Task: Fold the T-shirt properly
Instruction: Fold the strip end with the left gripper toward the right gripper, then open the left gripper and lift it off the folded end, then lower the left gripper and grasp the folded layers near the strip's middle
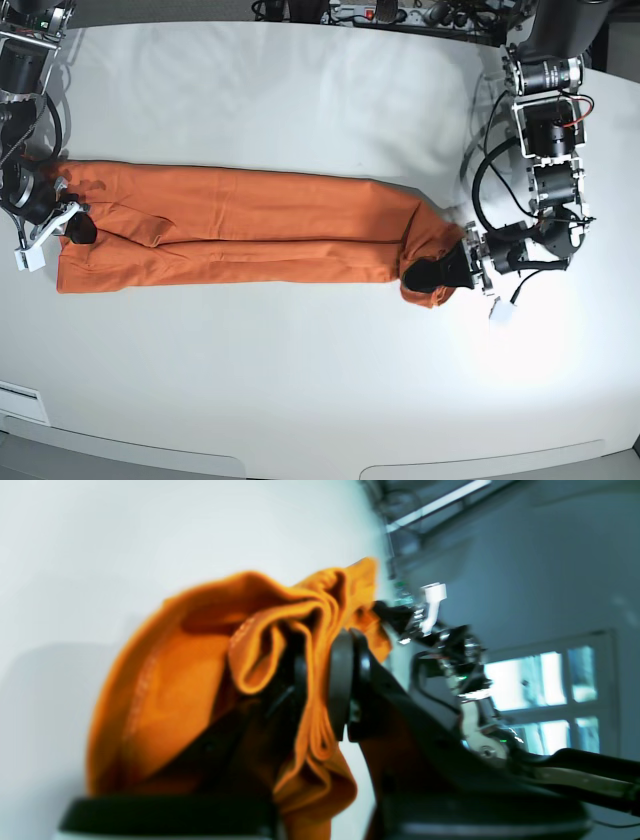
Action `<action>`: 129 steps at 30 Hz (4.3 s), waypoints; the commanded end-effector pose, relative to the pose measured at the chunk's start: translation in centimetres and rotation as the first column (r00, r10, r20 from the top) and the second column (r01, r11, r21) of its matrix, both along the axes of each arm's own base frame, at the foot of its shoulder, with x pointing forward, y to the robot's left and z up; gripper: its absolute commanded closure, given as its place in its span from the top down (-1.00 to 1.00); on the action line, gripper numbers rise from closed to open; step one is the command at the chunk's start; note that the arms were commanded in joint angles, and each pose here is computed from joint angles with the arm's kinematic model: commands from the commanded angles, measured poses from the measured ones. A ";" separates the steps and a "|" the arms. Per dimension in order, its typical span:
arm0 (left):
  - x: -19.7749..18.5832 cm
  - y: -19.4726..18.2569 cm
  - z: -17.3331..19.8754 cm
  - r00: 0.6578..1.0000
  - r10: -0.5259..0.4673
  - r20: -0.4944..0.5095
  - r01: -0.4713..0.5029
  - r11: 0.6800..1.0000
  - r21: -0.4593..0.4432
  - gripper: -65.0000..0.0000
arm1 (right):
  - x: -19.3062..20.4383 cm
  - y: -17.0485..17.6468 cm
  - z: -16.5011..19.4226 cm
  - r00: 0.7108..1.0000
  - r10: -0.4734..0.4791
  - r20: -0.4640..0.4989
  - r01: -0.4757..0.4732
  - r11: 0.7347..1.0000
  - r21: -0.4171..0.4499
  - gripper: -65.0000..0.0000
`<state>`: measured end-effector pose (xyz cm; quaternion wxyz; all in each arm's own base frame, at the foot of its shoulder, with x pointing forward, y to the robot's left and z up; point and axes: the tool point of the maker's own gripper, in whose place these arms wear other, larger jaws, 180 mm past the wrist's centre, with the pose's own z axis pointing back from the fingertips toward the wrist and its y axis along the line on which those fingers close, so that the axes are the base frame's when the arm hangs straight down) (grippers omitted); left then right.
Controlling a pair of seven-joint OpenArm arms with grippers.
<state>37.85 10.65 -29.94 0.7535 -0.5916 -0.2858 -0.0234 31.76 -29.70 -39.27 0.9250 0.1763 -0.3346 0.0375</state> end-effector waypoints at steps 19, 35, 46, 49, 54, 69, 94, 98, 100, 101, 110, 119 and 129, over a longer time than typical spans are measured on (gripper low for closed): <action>0.1 -11.6 4.3 0.980 -0.094 0.176 0.135 0.962 -0.239 -1.00 | 0.0 -0.8 0.5 1.000 0.010 -0.012 -0.010 0.999 -0.037 -1.00; -0.6 -13.6 4.0 0.982 -0.115 0.152 0.153 0.951 -0.267 0.35 | 0.0 -0.8 0.5 1.000 0.009 -0.009 -0.010 0.999 -0.033 -1.00; -1.2 -13.8 2.7 0.982 -0.132 0.135 0.159 0.962 -0.222 0.10 | 0.0 -0.8 0.5 1.000 0.009 -0.010 -0.010 0.999 -0.033 -1.00; -1.1 -13.9 3.2 0.982 -0.124 0.142 0.156 0.955 -0.251 0.10 | 0.0 -0.8 0.5 1.000 0.009 -0.009 -0.010 0.999 -0.033 -1.00; -1.4 -15.1 4.0 0.982 -0.143 0.121 0.174 0.937 -0.304 0.11 | 0.0 -0.8 0.5 1.000 0.009 -0.010 -0.010 0.999 -0.033 -1.00; -1.2 -16.5 5.0 0.982 -0.169 0.082 0.187 0.920 -0.345 0.11 | 0.0 -0.5 0.6 1.000 0.010 -0.008 -0.010 1.000 -0.013 -1.00; 1.5 -15.6 8.7 0.970 -0.159 0.185 0.211 0.928 -0.307 0.11 | 0.0 -0.3 0.7 1.000 0.013 -0.013 -0.013 1.000 0.003 -1.00; 2.7 -13.4 9.4 0.967 -0.139 0.212 0.192 0.948 -0.255 -0.43 | -0.1 -0.3 0.6 1.000 0.014 -0.018 -0.014 1.000 0.003 -1.00; 3.2 -12.2 9.5 0.967 -0.128 0.219 0.178 0.957 -0.228 -1.00 | -0.1 -0.3 0.6 1.000 0.014 -0.018 -0.014 1.000 0.003 -1.00; 3.4 -11.6 9.5 0.967 -0.123 0.221 0.172 0.961 -0.216 -1.00 | -0.1 -0.3 0.6 1.000 0.014 -0.018 -0.014 1.000 0.003 -1.00; 2.7 -11.3 7.8 0.975 -0.131 0.179 0.167 0.965 -0.202 -1.00 | -0.1 -0.2 0.7 1.000 0.014 -0.016 -0.014 1.000 0.006 -1.00; -1.8 -15.8 1.7 0.910 -0.408 0.066 0.402 0.911 0.094 -1.00 | -0.1 -0.3 0.6 1.000 0.014 -0.019 -0.014 1.000 0.003 -1.00; -5.1 -21.3 1.9 0.841 -0.529 0.117 0.526 0.849 0.057 -1.00 | -0.3 -0.3 0.5 0.999 0.017 -0.028 -0.017 1.000 0.001 -1.00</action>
